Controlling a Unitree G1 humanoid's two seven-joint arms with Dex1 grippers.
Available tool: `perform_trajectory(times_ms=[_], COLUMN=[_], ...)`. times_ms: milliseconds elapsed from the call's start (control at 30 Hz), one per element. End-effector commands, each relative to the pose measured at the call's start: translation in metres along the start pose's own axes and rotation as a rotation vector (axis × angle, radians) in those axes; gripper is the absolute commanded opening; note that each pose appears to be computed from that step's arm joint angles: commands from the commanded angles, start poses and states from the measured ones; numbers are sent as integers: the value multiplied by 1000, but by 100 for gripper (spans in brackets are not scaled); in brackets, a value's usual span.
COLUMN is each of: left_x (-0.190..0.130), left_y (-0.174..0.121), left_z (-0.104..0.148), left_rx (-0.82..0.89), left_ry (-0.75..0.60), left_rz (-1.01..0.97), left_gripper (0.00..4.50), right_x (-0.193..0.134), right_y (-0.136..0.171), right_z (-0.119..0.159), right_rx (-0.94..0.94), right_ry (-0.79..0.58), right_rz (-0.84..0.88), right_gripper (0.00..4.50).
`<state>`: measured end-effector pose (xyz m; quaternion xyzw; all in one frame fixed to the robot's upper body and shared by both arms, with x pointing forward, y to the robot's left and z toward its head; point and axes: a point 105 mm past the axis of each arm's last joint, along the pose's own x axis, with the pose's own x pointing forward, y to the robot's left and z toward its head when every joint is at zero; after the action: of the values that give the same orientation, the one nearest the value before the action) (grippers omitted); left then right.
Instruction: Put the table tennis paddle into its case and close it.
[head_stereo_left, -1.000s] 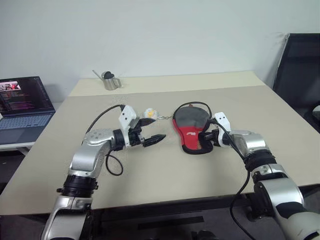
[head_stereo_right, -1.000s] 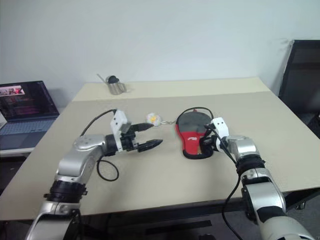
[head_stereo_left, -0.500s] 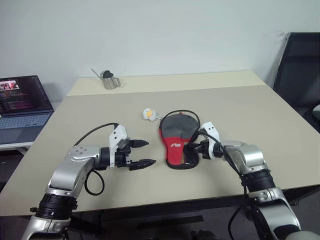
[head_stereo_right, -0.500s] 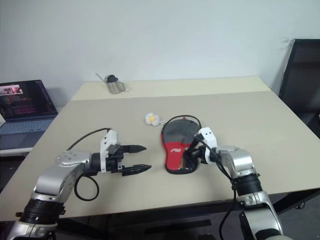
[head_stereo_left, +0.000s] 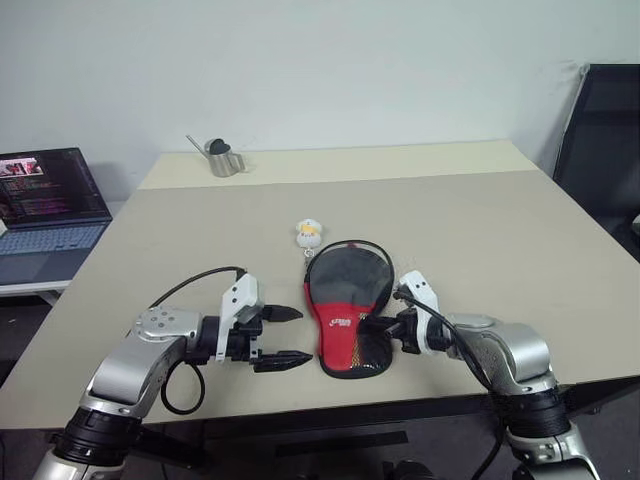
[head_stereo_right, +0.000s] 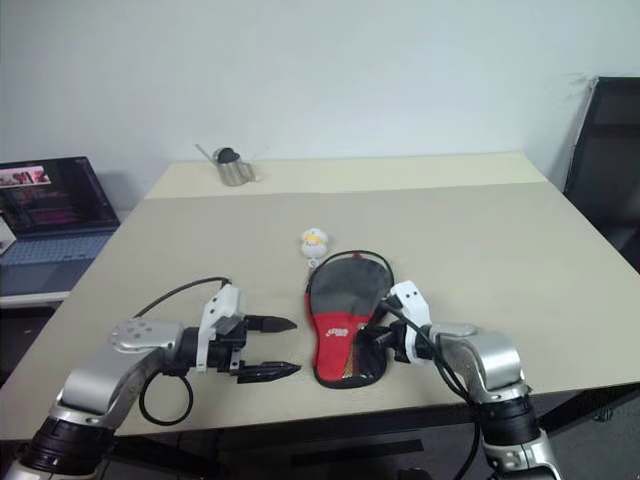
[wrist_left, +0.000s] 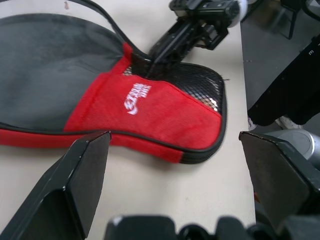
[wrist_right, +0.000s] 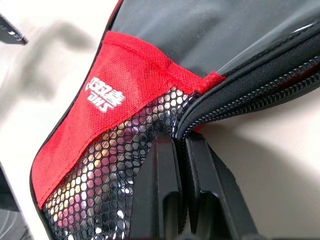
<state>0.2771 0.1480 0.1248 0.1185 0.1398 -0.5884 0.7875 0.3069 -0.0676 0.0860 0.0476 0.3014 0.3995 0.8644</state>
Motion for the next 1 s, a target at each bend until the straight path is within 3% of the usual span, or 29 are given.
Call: perform_trajectory(times_ms=[33, 400, 733, 1000], left_x=[-1, -1, 0, 2], left_y=[-5, -9, -8, -8], left_z=[6, 2, -1, -2], left_rx=[36, 37, 39, 46], left_ry=[-4, 6, 10, 5], left_rz=[-31, -62, -58, -51], left_gripper=[450, 450, 450, 450], right_x=[-5, -11, -17, -26], right_y=[19, 35, 30, 12], right_z=[-5, -15, -22, -25], right_rx=[17, 49, 53, 95], right_ry=[-4, 10, 23, 6], right_rz=[55, 73, 38, -93], right_gripper=[2, 2, 2, 2])
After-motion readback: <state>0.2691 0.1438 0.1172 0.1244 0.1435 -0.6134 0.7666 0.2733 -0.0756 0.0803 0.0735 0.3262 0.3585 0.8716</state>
